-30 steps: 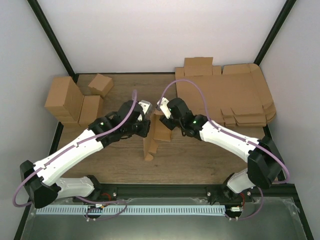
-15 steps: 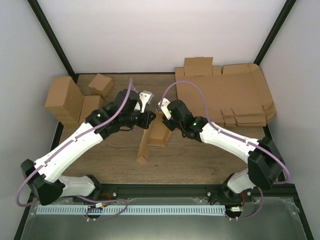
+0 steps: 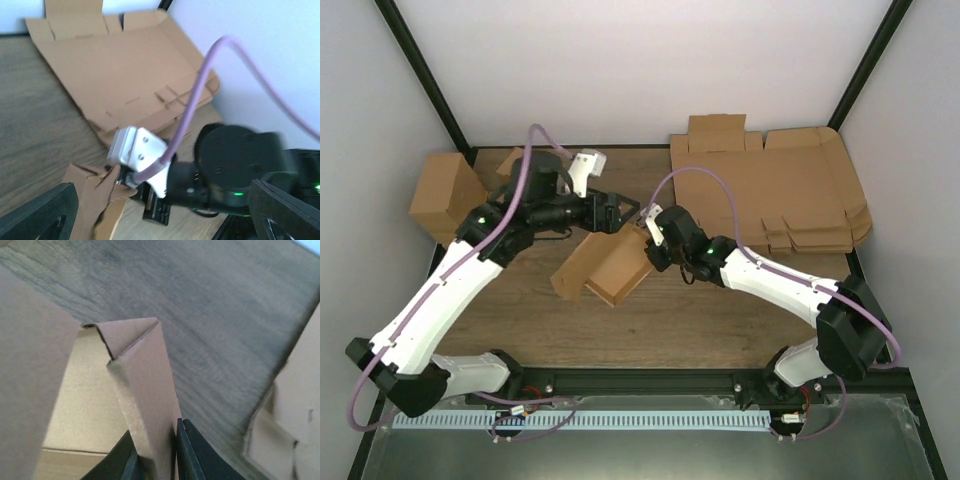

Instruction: Fold the paper box

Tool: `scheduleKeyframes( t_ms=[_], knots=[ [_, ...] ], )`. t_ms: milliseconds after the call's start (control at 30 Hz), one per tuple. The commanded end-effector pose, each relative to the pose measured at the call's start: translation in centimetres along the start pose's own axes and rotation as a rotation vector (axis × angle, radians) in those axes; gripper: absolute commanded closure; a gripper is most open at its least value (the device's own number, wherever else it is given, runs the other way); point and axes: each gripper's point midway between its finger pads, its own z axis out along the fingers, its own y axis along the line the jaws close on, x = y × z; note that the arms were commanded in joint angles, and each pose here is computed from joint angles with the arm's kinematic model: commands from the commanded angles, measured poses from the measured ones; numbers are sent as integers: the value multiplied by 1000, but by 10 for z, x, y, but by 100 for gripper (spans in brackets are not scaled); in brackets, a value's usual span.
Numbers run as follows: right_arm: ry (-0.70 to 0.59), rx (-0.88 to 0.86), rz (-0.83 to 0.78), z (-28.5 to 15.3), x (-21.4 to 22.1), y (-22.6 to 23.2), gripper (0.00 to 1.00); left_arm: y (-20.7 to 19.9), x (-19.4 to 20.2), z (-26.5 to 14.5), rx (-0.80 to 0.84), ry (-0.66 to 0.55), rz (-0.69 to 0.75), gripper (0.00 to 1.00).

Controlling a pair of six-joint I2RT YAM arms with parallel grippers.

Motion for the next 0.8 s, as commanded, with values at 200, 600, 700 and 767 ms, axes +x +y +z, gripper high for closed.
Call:
scheduleKeyframes(
  t_ms=[200,600,700,767],
  knots=[
    [151,-260,484,-6,60,29,82,-6,-18,-66,-63,-117,-9,0],
    [399,-356,544,-3,142,60,78,125,57,-20,-167,22,-295,0],
    [406,-304,545,2,147,53,77,149,73,-9,-191,34,-343,0],
    [396,-277,542,4,147,49,74,152,78,-3,-175,34,-352,0]
  ],
)
